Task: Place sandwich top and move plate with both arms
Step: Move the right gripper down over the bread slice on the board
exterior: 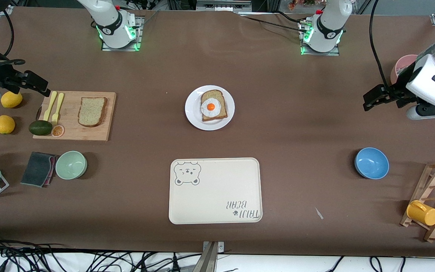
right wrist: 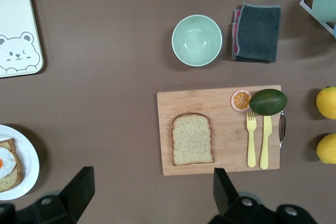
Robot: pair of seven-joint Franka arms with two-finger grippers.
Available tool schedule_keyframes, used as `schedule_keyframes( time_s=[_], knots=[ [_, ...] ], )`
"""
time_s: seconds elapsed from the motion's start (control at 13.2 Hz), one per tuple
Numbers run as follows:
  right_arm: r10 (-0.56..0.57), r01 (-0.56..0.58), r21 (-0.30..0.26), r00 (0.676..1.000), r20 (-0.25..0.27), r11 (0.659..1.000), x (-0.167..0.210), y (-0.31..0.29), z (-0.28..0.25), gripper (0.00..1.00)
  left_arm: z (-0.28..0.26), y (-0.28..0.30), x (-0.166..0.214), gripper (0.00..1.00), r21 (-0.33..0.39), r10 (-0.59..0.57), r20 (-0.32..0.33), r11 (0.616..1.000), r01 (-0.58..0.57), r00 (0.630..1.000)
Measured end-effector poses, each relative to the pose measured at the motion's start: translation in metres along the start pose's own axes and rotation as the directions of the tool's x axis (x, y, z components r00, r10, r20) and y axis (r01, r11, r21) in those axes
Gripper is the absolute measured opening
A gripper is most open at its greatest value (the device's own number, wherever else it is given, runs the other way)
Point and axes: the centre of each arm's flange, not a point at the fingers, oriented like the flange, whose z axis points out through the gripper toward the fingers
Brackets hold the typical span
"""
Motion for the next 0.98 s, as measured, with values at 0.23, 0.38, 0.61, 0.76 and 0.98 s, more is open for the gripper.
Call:
schedule_keyframes(
  time_s=[0.23, 0.38, 0.61, 0.76, 0.98],
  knots=[
    [-0.006, 0.006, -0.001, 1.000, 0.025, 1.000, 0.004, -0.002, 0.013, 1.00, 0.000, 0.000, 0.000, 1.00, 0.000, 0.000, 0.000, 1.000, 0.000, 1.000],
    [-0.014, 0.014, -0.005, 0.999, 0.050, 1.000, 0.009, -0.004, 0.032, 1.00, 0.000, 0.000, 0.000, 1.00, 0.000, 0.000, 0.000, 1.000, 0.000, 1.000],
    [-0.031, 0.032, -0.034, 0.999, 0.035, 0.999, 0.014, -0.005, 0.082, 1.00, 0.000, 0.000, 0.000, 1.00, 0.000, 0.000, 0.000, 1.000, 0.000, 1.000],
    [-0.031, 0.034, -0.041, 0.998, 0.062, 0.999, 0.006, -0.004, 0.149, 1.00, 0.000, 0.000, 0.000, 1.00, 0.000, 0.000, 0.000, 1.000, 0.000, 1.000],
    [0.006, -0.002, -0.043, 0.997, 0.079, 0.999, -0.014, -0.001, 0.215, 0.99, 0.000, 0.000, 0.000, 1.00, 0.000, 0.000, 0.000, 1.000, 0.000, 1.000]
  ],
)
